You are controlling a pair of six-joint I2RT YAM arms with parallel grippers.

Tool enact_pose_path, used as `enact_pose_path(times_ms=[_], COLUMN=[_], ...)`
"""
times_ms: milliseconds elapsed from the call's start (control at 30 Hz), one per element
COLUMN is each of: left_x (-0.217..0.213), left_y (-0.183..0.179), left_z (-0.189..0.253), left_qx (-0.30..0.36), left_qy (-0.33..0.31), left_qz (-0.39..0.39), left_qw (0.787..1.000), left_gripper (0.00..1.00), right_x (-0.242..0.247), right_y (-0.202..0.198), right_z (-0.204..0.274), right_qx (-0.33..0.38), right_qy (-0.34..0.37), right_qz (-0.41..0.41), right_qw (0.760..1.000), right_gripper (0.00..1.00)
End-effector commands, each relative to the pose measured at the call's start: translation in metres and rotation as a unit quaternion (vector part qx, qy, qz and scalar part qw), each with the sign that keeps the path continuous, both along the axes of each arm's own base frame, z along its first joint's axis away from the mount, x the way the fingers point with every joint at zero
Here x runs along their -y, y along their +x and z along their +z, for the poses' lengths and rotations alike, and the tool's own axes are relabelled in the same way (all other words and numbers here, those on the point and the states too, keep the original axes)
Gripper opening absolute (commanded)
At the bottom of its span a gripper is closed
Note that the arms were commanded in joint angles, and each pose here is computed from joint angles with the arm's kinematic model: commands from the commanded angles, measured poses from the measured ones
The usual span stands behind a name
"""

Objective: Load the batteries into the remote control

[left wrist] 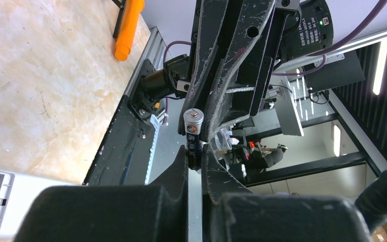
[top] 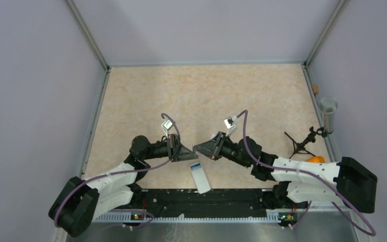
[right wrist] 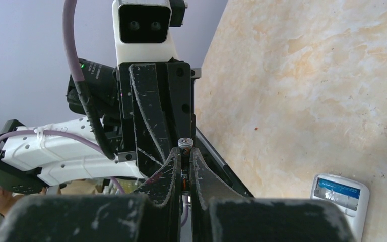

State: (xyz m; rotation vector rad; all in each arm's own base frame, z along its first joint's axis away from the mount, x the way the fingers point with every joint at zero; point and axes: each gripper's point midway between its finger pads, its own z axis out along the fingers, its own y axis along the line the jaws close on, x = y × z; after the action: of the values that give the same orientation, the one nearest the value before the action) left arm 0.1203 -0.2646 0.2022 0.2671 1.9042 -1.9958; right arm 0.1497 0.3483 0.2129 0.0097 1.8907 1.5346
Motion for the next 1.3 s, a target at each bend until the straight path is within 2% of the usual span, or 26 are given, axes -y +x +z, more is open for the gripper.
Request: enact_pose_path(times_ms=[0,33,167,233,367,500,700,867,1033,1200,1267], left_x=[-0.002,-0.002,-0.003,-0.003,-0.004,-0.007,-0.01,-0.013,-0.016,-0.02,-0.021], left_y=[-0.006,-0.007,-0.012,-0.014,-0.02,-0.028,-0.039,-0.046,-0.054,-0.062,-0.065], left_z=[0.006,0.005,-0.001,-0.007,-0.012,-0.013,-0.012,-0.012,-0.01,-0.005,-0.003], left_qx=[0.031,0.03,0.026,0.022,0.022,0.023,0.02,0.002,-0.01,-0.016,-0.017], left_qy=[-0.01,-0.008,0.007,0.02,0.041,0.053,0.059,0.06,0.069,0.07,0.07], left_qz=[-0.008,-0.012,-0.025,-0.032,-0.055,-0.079,-0.103,-0.117,-0.13,-0.147,-0.155], left_qw=[0.999,0.999,0.999,0.999,0.997,0.995,0.993,0.991,0.989,0.987,0.985], left_gripper=[0.0,0.0,0.0,0.0,0.0,0.0,0.0,0.0,0.0,0.0,0.0], right_x=[0.008,0.009,0.018,0.023,0.03,0.036,0.035,0.031,0.027,0.02,0.016], right_y=[0.002,0.001,-0.003,-0.004,-0.011,-0.015,-0.03,-0.047,-0.046,-0.054,-0.057], right_z=[0.009,0.01,0.013,0.013,0.022,0.033,0.031,0.021,0.024,0.018,0.019], right_qx=[0.02,0.025,0.06,0.086,0.168,0.247,0.374,0.483,0.555,0.611,0.631], right_qy=[0.007,0.004,-0.027,-0.061,-0.134,-0.219,-0.278,-0.288,-0.311,-0.336,-0.331], right_qz=[-0.011,-0.01,-0.002,0.003,0.045,0.095,0.208,0.308,0.345,0.392,0.404], right_qw=[1.0,1.0,0.998,0.994,0.976,0.939,0.86,0.767,0.69,0.6,0.574], right_gripper=[0.0,0.0,0.29,0.36,0.43,0.47,0.5,0.51,0.52,0.53,0.53])
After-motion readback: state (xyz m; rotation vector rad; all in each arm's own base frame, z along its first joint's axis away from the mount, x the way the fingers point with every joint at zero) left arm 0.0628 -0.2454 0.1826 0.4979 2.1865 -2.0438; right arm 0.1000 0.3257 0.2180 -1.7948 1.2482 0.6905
